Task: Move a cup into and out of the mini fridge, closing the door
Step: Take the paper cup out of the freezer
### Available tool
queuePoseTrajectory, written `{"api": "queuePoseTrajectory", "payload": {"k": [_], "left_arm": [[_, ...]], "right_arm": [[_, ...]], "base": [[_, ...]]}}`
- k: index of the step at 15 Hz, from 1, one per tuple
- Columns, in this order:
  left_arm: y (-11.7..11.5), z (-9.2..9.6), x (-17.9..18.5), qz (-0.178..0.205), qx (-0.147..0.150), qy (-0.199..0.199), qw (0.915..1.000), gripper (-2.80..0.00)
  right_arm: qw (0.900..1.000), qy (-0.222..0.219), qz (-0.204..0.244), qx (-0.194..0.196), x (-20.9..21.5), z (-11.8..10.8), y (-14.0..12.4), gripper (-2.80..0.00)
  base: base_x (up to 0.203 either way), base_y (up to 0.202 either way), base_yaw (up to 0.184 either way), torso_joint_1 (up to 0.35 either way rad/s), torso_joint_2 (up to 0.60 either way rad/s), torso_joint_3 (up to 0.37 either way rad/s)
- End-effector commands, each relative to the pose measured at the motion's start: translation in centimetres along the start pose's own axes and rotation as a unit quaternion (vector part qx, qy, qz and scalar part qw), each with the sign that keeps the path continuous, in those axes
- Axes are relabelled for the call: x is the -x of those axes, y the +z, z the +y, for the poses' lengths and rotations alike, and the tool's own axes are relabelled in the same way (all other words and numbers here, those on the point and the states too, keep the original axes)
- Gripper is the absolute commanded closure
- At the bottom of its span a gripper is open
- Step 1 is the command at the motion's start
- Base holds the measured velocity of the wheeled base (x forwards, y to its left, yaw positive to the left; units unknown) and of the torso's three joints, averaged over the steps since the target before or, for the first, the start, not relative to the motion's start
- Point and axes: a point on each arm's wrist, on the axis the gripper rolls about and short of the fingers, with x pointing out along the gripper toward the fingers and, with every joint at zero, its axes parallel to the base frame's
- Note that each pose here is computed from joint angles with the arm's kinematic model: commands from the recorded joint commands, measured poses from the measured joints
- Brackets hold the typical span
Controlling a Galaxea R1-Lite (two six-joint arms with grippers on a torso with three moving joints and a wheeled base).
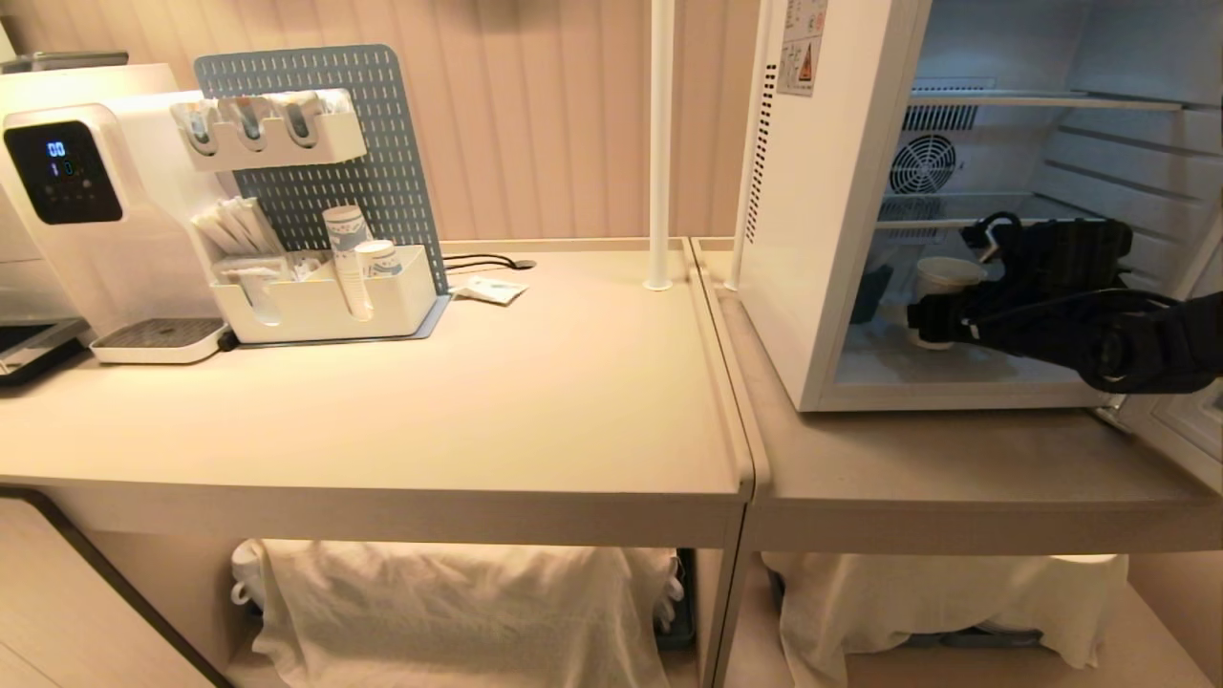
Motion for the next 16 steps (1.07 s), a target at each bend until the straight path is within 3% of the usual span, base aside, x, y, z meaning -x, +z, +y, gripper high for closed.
{"api": "queuePoseTrajectory", "payload": {"k": [1, 4, 5, 16], "left_arm": [[0.0, 0.0, 0.0, 0.000, 0.000, 0.000, 1.0000, 0.00], [0.0, 0.0, 0.0, 0.000, 0.000, 0.000, 1.0000, 0.00], [0.0, 0.0, 0.0, 0.000, 0.000, 0.000, 1.0000, 0.00], [0.0, 0.0, 0.0, 0.000, 0.000, 0.000, 1.0000, 0.00]], "right_arm": [[1.000, -0.002, -0.003, 0.001, -0.7, -0.2, -0.4, -2.80], [1.000, -0.005, -0.012, 0.001, -0.4, -0.5, -0.1, -2.80], [1.000, -0.008, -0.023, 0.003, -0.2, -0.6, 0.3, 0.00], [0.999, -0.010, -0.033, 0.014, 4.2, -0.2, 2.1, 0.00]], "base": [[0.000, 0.000, 0.000, 0.000, 0.00, 0.000], [0.000, 0.000, 0.000, 0.000, 0.00, 0.000], [0.000, 0.000, 0.000, 0.000, 0.00, 0.000], [0.000, 0.000, 0.000, 0.000, 0.00, 0.000]]}}
